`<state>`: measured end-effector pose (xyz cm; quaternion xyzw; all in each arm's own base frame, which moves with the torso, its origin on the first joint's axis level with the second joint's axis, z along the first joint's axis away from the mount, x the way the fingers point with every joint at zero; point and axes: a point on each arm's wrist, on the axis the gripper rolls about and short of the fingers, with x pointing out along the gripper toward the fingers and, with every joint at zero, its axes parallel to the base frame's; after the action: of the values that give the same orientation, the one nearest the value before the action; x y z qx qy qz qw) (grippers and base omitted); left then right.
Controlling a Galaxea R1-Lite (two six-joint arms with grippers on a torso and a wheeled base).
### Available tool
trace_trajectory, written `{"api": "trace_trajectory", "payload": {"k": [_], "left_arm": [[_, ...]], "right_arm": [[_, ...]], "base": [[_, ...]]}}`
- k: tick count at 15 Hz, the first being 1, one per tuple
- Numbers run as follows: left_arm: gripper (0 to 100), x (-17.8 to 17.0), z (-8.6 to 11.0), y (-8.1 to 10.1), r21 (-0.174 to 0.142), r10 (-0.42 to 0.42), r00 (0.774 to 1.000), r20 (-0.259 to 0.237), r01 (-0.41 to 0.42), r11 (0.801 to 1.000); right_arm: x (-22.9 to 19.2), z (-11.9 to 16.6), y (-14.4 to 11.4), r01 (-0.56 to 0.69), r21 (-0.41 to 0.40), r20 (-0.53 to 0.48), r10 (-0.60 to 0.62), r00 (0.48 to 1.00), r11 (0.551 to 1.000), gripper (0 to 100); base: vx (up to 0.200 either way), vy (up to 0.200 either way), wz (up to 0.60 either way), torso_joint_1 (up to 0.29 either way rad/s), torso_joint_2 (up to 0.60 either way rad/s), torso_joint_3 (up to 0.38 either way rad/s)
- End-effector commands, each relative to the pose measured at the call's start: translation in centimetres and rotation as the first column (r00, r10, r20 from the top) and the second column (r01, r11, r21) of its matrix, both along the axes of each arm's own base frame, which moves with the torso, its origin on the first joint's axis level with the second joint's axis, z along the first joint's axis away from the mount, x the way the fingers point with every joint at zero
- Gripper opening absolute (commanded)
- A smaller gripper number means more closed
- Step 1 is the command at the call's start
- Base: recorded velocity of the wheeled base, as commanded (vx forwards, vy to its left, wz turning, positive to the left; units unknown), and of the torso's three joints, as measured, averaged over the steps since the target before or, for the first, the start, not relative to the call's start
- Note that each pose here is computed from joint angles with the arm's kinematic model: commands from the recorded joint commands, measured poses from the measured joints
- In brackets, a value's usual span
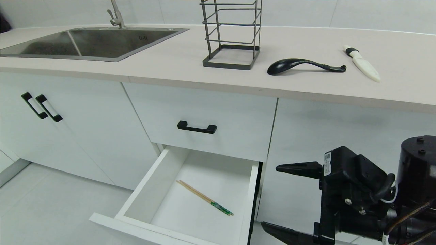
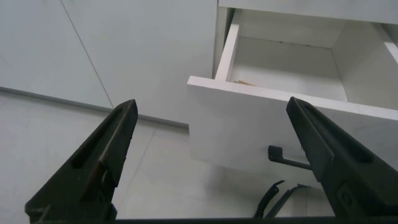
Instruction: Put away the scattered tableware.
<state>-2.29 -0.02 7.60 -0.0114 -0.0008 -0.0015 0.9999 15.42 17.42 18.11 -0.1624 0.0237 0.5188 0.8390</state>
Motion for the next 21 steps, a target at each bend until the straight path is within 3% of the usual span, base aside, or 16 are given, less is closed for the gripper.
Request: {"api": "trace_trajectory", "payload": {"k": [1, 3, 8, 18, 21], "left_arm": [[100, 0.0, 0.0, 0.0, 0.000, 0.000, 1.000, 0.000, 0.000, 1.000], [100, 0.0, 0.0, 0.0, 0.000, 0.000, 1.000, 0.000, 0.000, 1.000], [100, 0.0, 0.0, 0.0, 0.000, 0.000, 1.000, 0.000, 0.000, 1.000], [100, 0.0, 0.0, 0.0, 0.000, 0.000, 1.000, 0.000, 0.000, 1.000], [100, 0.0, 0.0, 0.0, 0.000, 0.000, 1.000, 0.000, 0.000, 1.000]], "right_arm": [[0.4, -0.2, 0.1, 0.018, 0.016, -0.049, -0.017, 0.999, 1.000, 100], [0.5, -1.6, 1.5, -0.003, -0.001, -0.119, 0.003, 0.993, 1.000, 100], [0.2, -2.0, 3.1, -0.052, 0.002, -0.118, 0.052, 0.992, 0.999, 100], [0.0, -2.0, 3.9, -0.073, -0.001, -0.114, 0.072, 0.991, 0.997, 100], [0.0, -2.0, 4.0, -0.075, -0.002, -0.114, 0.074, 0.991, 0.997, 100]], "base": [[0.000, 0.000, 0.00, 0.000, 0.00, 0.000], [0.000, 0.000, 0.00, 0.000, 0.00, 0.000], [0.000, 0.000, 0.00, 0.000, 0.00, 0.000], [0.000, 0.000, 0.00, 0.000, 0.00, 0.000], [0.000, 0.000, 0.00, 0.172, -0.11, -0.053]]}}
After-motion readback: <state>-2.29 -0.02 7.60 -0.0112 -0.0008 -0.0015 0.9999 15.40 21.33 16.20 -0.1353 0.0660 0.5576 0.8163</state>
